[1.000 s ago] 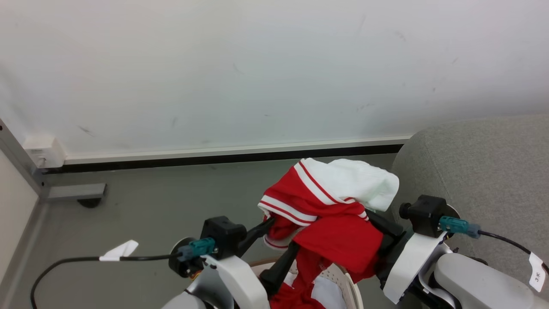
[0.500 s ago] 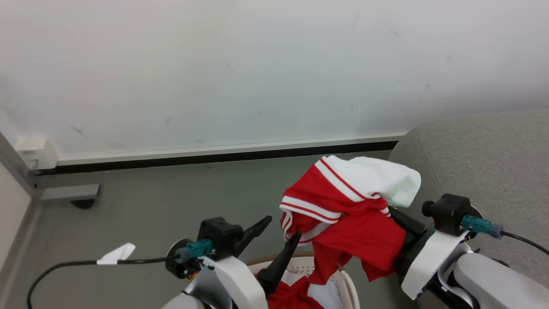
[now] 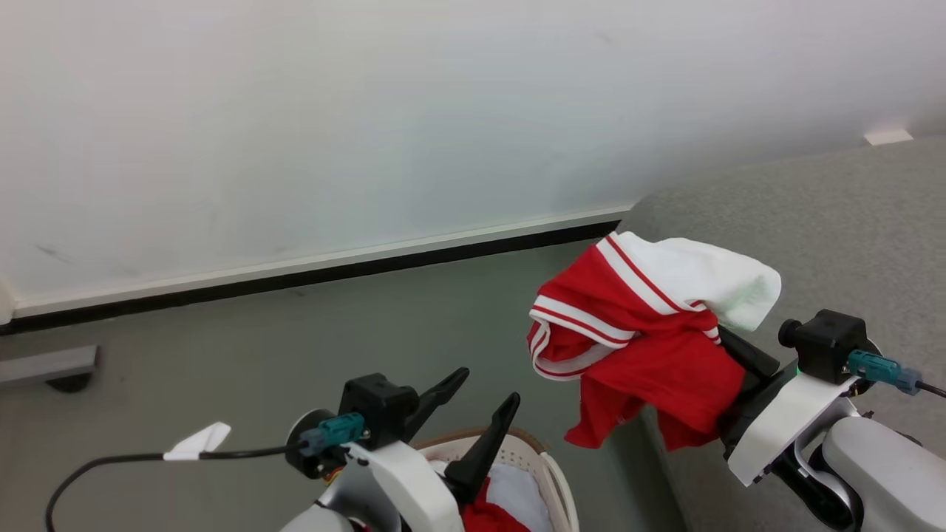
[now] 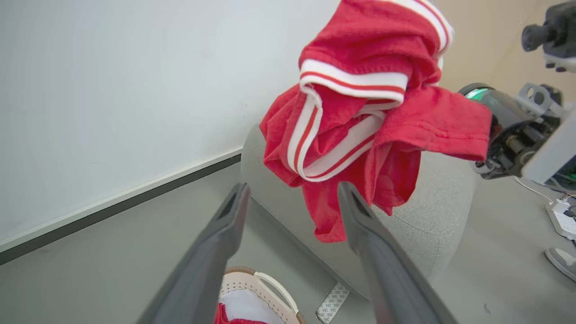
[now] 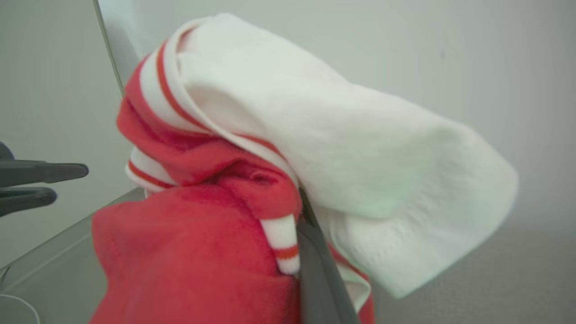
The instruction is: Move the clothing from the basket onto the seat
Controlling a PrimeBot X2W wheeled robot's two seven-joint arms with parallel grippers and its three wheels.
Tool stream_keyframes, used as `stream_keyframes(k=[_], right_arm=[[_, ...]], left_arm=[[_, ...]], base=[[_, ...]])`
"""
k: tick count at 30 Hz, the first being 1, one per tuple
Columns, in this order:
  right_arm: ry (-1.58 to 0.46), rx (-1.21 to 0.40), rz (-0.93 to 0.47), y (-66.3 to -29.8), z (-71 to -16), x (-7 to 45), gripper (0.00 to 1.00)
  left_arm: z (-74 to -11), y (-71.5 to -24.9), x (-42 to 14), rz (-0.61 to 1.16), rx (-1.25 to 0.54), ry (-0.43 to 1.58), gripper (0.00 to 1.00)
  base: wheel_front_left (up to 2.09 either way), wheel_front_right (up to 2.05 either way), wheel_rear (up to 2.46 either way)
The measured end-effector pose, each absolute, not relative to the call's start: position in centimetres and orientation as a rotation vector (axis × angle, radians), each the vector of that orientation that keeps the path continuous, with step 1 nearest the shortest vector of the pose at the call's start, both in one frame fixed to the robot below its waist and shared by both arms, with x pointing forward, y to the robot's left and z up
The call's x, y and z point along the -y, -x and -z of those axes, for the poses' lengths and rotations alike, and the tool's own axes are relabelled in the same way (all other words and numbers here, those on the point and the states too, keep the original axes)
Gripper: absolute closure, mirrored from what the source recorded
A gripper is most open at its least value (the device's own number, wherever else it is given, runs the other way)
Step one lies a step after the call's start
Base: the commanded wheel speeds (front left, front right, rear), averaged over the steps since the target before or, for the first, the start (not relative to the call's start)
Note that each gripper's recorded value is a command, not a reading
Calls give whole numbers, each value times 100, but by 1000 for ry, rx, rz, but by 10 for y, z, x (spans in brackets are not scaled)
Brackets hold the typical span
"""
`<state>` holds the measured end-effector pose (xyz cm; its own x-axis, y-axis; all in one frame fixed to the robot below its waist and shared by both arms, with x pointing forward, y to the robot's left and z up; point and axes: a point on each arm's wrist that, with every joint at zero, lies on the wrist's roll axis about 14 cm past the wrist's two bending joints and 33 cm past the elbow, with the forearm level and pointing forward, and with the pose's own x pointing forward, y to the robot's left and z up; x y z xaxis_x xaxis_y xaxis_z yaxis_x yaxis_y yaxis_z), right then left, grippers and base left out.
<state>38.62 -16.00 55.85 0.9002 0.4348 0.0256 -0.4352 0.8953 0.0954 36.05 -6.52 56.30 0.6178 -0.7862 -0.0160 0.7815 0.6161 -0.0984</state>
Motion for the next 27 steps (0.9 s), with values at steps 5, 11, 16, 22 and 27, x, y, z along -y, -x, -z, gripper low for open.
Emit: stream_keyframes(k=[5, 11, 16, 22, 27], right_arm=[[-100, 16, -353, -377, -561, 193, 100], [-111, 26, -211, -360, -560, 241, 100], [-128, 14, -129, -350, -553, 265, 100], [-201, 36, -17, -364, -554, 293, 100], [-224, 52, 125, -390, -553, 335, 100]], left_arm=[[-562, -356, 88, 972, -61, 90, 0], [-562, -346, 117, 1065, -62, 97, 0], [-558, -342, 133, 1115, -72, 104, 0], [-555, -351, 143, 1155, -78, 119, 0], [-554, -373, 150, 1185, -67, 137, 0]], base=[[0, 0, 0], [0, 0, 0], [0, 0, 0], [0, 0, 0], [0, 0, 0]])
